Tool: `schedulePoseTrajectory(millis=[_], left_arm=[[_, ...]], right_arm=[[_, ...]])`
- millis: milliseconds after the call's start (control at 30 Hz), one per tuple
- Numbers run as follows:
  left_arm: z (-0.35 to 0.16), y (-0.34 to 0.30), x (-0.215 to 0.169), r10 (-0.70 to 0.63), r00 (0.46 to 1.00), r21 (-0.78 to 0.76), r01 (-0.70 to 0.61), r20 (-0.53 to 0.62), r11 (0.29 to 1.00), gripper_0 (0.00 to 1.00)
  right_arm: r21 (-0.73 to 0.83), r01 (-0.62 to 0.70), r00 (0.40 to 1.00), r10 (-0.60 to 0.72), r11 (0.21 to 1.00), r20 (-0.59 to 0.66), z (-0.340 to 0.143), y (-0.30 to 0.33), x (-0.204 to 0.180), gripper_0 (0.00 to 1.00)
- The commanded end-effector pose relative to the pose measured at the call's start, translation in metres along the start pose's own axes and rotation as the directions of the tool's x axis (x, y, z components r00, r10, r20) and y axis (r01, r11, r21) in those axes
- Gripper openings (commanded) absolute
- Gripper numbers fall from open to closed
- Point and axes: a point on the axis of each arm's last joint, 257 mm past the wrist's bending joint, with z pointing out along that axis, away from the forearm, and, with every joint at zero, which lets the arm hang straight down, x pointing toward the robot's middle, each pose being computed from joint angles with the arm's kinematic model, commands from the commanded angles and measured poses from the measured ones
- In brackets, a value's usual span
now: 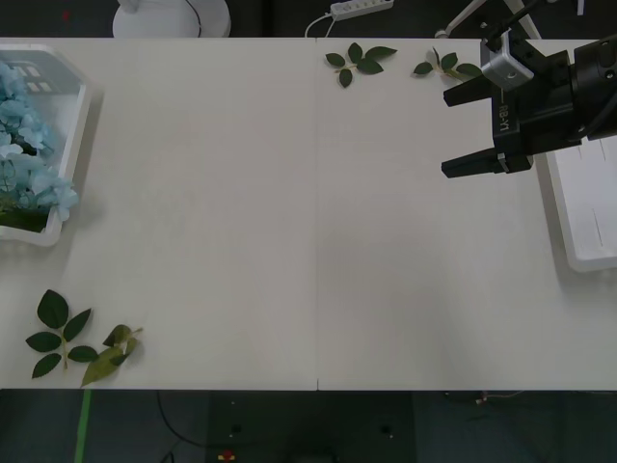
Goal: Place the red flowers into the right box and the blue flowers into the left box. If a person shows an open palm, hand one flower to the person first, then continue sorting.
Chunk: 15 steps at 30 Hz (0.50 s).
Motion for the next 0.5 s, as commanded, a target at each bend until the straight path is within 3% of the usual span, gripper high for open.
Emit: schedulePoseTrajectory(millis=[33, 200, 333, 500], left_arm=[[-0.034, -0.044, -0.013, 0.172, 0.981, 0.118, -0.161, -0.093, 0.98, 1.0], [-0.028, -0.121, -0.02, 0.161, 0.986, 0.32, -0.137, -0.049, 0.937, 1.0], [0.016, -0.154, -0.039, 0.233, 0.971, 0.313, -0.235, 0.044, 0.92, 1.0], [0.079, -0.203, -0.066, 0.137, 0.976, 0.293, -0.183, 0.171, 0.939, 1.0]], right_arm=[[0.014, 0.053, 0.997, -0.053, 0.999, 0.054, -0.002, -0.007, -0.038, 1.0], [0.014, 0.053, 0.997, -0.053, 0.999, 0.054, -0.002, -0.007, -0.038, 1.0], [0.014, 0.053, 0.997, -0.053, 0.999, 0.054, -0.002, -0.007, -0.038, 1.0], [0.014, 0.053, 0.997, -0.053, 0.999, 0.054, -0.002, -0.007, -0.038, 1.0]])
